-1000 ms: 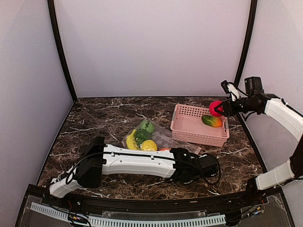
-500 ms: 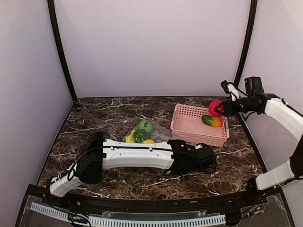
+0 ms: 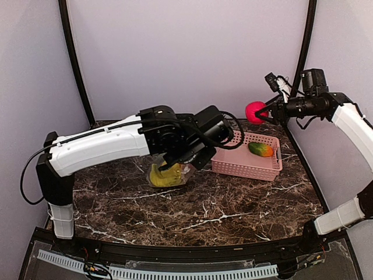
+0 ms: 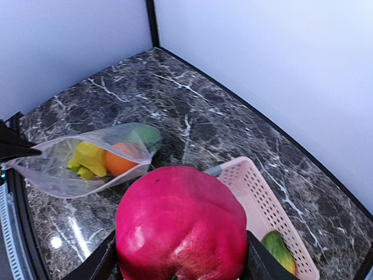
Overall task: Place the food in the zip-top bag and seal the zipper
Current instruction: Pick up the zipper food storage bag at the center of the board, then place the fake fruit in the zipper food storage bag, then adjust the fake fruit in the bin.
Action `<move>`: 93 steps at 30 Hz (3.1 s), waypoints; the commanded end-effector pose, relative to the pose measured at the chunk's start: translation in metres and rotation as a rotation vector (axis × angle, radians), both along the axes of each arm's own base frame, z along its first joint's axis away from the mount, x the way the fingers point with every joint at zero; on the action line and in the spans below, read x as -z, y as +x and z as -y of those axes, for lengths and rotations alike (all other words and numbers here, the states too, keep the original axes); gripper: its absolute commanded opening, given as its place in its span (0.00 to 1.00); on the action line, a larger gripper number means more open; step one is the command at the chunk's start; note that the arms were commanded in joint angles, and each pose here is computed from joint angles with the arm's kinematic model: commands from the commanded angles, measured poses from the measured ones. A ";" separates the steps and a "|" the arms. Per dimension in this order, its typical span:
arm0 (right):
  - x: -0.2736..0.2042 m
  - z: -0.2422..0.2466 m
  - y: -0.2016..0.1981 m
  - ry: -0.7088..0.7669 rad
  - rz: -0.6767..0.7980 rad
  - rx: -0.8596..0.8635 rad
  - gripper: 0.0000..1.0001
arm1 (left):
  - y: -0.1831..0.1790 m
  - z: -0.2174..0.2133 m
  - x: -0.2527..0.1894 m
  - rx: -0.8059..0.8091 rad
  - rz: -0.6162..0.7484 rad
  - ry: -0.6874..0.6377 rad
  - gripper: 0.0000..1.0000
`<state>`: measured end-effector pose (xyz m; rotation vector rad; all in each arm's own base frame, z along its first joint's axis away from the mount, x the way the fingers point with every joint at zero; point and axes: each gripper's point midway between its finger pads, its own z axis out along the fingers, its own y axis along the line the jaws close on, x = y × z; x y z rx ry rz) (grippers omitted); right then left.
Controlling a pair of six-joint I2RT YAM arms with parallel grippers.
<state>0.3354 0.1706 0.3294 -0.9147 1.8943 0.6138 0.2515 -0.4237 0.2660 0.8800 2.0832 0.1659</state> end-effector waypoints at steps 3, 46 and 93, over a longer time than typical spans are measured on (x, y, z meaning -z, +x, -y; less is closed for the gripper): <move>-0.042 -0.056 -0.038 0.076 0.030 -0.242 0.60 | 0.003 -0.038 -0.005 -0.048 -0.016 -0.018 0.01; 0.032 -0.233 -0.065 -0.174 -0.060 -0.477 0.63 | -0.011 -0.097 -0.050 -0.085 0.015 -0.417 0.01; 0.112 -0.003 0.071 -0.403 -0.099 -0.004 0.70 | -0.007 -0.107 -0.036 -0.037 0.010 -0.468 0.01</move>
